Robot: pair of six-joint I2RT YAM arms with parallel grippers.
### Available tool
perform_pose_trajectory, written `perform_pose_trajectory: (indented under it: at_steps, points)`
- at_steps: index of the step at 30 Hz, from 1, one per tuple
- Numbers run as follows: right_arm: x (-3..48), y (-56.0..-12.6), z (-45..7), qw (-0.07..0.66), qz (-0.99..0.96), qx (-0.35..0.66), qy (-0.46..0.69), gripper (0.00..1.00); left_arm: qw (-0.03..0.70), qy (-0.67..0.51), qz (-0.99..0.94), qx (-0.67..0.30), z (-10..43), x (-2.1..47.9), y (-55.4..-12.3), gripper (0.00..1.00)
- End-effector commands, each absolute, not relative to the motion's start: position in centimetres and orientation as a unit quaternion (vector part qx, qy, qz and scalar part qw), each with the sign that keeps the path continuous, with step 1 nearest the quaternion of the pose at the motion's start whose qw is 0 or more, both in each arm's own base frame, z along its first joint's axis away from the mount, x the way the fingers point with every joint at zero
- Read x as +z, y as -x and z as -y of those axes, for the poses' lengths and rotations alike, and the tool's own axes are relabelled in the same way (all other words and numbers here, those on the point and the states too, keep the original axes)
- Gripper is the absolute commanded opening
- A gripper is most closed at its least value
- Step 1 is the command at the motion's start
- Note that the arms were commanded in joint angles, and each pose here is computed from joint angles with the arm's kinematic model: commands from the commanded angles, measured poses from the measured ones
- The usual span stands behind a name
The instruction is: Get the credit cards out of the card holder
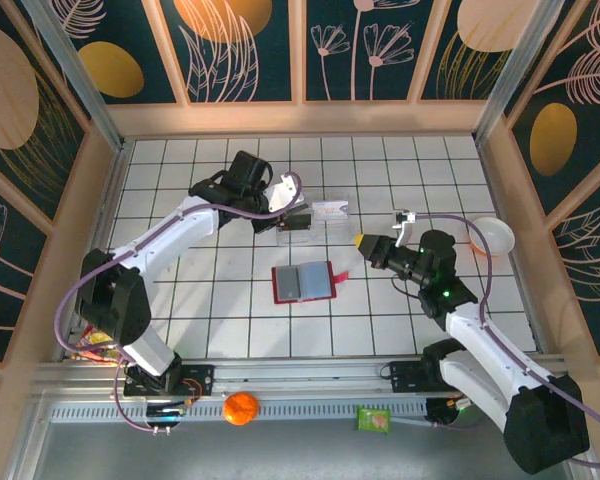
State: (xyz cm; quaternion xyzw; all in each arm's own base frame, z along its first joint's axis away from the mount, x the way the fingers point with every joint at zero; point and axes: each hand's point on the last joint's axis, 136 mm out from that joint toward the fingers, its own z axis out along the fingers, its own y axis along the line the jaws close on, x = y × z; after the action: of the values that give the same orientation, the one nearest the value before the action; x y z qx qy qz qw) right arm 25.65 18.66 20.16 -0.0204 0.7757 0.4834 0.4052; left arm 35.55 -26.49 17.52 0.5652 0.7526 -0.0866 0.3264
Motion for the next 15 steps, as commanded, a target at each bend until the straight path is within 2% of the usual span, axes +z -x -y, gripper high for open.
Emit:
perform_pose_trajectory:
  at_steps: [1, 15]
  points:
    - [20.8, -26.3, -18.4, 0.415, -0.776, 0.474, 0.020, 0.12, 0.295, -0.606, -0.738, -0.043, 25.8, 16.0, -36.0, 0.00]
    - [20.3, -27.5, -18.5, 0.403, -0.786, 0.470, 0.002, 0.12, 0.267, -0.659, -0.703, -0.001, 27.8, 13.6, -36.5, 0.00]
